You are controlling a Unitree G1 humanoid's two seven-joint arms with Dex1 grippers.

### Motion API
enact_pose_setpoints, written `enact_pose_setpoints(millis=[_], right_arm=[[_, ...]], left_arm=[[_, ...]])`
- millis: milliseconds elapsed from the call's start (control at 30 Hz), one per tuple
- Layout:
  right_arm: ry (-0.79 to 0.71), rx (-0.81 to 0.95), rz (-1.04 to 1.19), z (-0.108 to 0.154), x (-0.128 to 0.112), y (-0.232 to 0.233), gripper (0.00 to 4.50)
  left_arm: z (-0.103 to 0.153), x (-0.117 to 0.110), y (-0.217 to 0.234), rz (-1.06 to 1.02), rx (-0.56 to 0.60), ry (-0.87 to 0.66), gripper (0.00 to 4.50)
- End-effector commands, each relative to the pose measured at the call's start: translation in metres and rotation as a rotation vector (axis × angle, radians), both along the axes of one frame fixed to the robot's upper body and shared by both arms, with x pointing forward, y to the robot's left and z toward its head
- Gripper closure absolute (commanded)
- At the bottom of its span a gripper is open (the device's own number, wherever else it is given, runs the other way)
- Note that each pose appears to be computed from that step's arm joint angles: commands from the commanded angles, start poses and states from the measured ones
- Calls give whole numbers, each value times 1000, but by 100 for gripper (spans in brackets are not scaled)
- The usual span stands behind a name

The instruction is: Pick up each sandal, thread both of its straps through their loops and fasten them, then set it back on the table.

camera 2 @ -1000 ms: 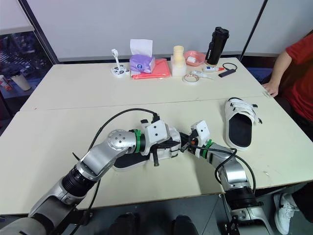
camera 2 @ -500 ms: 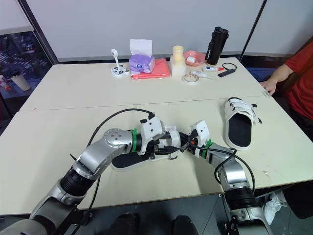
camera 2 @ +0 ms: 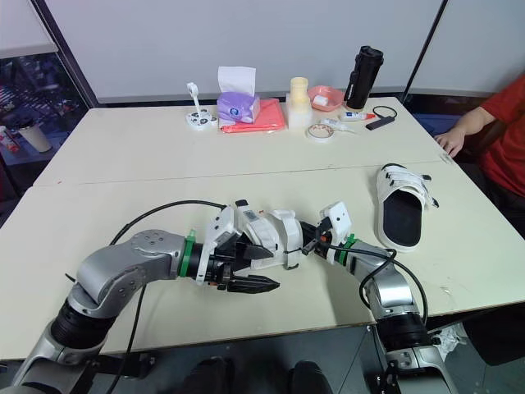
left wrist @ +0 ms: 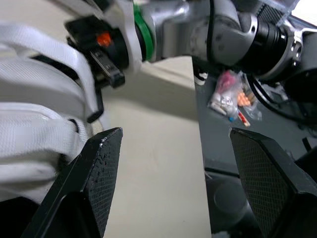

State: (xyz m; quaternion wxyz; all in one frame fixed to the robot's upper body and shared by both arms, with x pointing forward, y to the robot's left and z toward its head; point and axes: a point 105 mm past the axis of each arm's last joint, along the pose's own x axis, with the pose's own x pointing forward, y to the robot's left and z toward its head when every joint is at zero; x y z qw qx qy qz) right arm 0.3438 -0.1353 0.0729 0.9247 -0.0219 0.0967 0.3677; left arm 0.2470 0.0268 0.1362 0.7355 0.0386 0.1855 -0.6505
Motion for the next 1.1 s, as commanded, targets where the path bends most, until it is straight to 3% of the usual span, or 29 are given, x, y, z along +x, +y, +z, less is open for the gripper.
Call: enact_pose_setpoints(millis=[33,300,767,933,1100], right_arm=[[207,-78,-19,-57,-16,-5,450],[204,-75,-28,-57,-18,-6,450],[198,-68,-44,-57,-19,-6,450],[194,-69,-51,-56,-18,-7,450],[192,-71,-60,-56,-18,-10,450]], left_arm=[[-6,10,-10,23,37,-14,94],[-22,15,-17,59,122,13,94],[-35,53,-31,226,148,-111,94],[-39,51,-38,270,133,-83,94],[-43,46,-21,348,194,-21,94]])
